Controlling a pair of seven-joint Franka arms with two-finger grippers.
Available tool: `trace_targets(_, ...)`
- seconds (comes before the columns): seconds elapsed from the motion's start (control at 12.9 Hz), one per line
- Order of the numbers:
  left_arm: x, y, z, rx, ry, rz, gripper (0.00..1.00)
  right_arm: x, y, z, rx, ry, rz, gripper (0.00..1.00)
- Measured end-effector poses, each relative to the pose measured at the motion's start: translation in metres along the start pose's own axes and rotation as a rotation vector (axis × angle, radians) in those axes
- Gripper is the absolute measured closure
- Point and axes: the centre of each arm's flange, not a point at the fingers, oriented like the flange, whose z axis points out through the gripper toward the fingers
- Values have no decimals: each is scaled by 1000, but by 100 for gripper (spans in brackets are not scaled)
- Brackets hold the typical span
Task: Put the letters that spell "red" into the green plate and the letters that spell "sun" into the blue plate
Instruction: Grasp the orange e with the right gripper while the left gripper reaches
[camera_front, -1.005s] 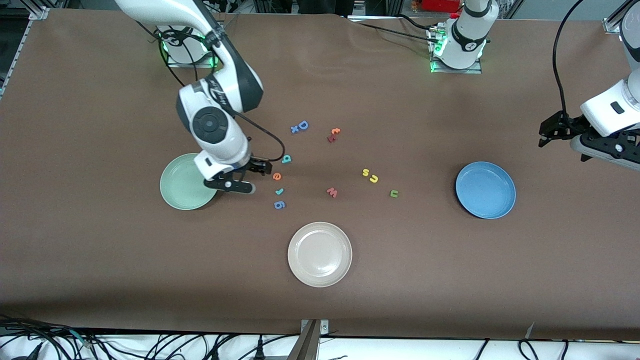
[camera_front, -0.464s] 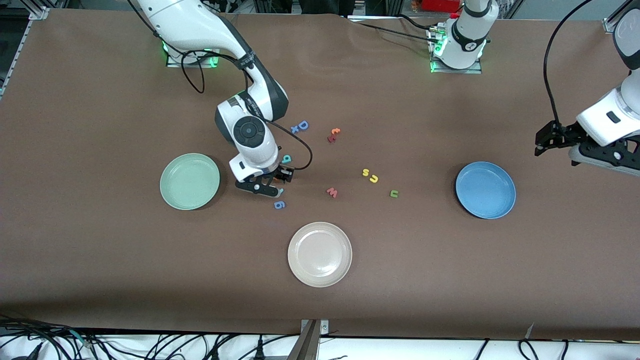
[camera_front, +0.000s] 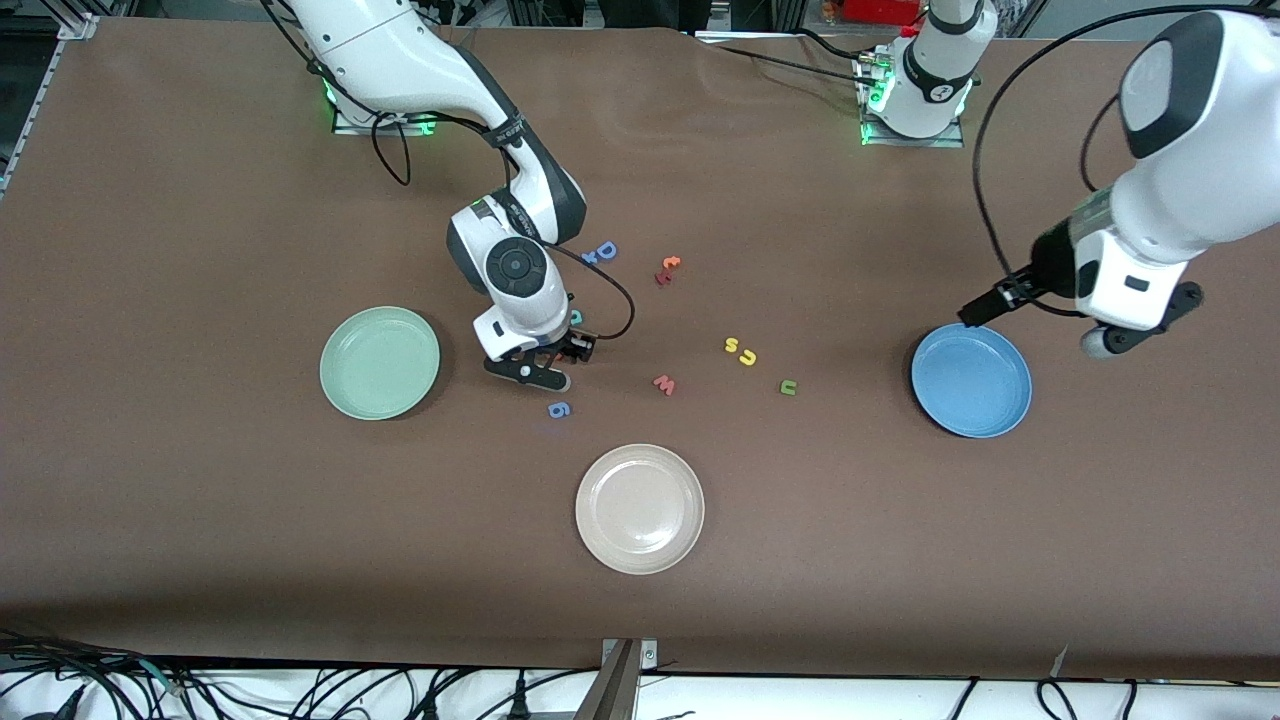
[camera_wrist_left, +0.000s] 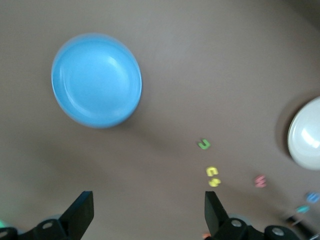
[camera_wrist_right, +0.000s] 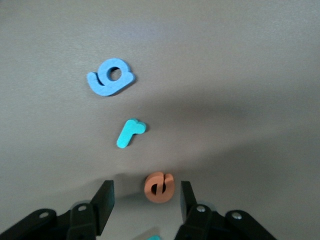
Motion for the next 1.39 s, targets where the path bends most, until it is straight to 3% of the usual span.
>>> trace_targets(0.15,-8,22,22,-53,-48,-220,5,-4,6,10,6,6,1,38)
trace_targets(0.39,-35,62,82,-44,-54,-273,5,-6,7,12,8,8,-1,44)
trace_targets(0.62,-50,88,145,27,-14,-285,6,-6,6,9,12,12,-2,72)
trace_targets(0.85,-67,107,212,107,52,-330,7,5,14,4,-3,21,6,72)
trace_targets(1.08,-87,120,259,159,97,-388,9,30,43,-29,-77,-2,-65,72)
trace_targets(1.39,-49,114,286,133,134,-457,11,68,105,-70,-160,-53,-194,72)
